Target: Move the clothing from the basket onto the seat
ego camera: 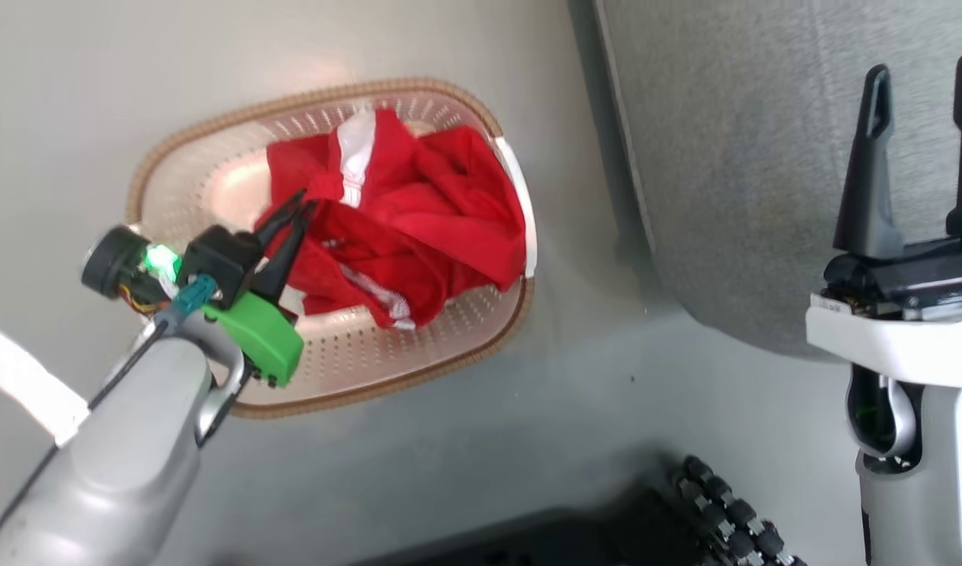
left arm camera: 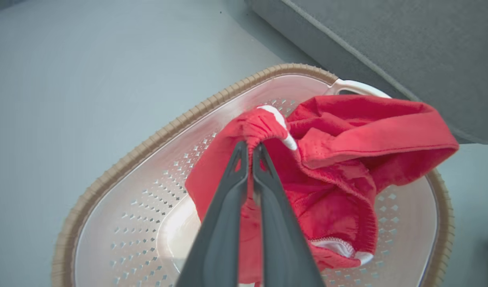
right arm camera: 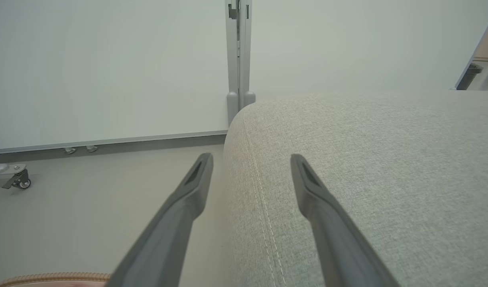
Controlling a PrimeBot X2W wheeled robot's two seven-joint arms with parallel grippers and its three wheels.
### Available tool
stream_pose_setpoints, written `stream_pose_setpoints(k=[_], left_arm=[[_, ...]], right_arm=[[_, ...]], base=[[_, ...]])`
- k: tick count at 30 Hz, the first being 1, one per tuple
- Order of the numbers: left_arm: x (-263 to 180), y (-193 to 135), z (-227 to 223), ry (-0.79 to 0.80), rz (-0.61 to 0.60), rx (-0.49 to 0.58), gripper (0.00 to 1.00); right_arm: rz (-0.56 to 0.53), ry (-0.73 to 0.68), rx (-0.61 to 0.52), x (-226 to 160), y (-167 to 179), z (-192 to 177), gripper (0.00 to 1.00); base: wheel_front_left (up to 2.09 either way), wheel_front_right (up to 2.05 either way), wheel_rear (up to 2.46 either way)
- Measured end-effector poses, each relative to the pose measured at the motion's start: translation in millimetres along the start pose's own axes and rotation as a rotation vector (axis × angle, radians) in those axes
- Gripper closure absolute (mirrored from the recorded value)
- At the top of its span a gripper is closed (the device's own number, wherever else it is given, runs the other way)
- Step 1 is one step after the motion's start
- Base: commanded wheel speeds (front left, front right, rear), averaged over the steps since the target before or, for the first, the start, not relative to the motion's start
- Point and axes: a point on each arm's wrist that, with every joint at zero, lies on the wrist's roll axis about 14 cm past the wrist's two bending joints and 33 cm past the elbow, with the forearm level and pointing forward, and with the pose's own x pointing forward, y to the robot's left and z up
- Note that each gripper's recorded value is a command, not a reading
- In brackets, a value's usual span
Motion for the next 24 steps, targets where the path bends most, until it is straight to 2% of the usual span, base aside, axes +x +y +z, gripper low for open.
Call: stream_pose_setpoints(k=[13,19,24], left_arm=[[-79,-36,106,-0.299,0.125,-0.097,1.0],[-127,-47,173,-0.509,0.179,-0.079,1.0],[-172,-59,209,-0.65,0.236,-0.049,1.0]], right_arm=[[0.048,-0.054,0.013,-42,20,54,0.0],[0.074,-0.084,0.034,-66,30,76,0.0],[0.098,-0.106,0.05,-88,39,90,0.0]], base=[[0.0,0.0,0.0],[0.0,0.0,0.0],[0.0,0.0,0.0]])
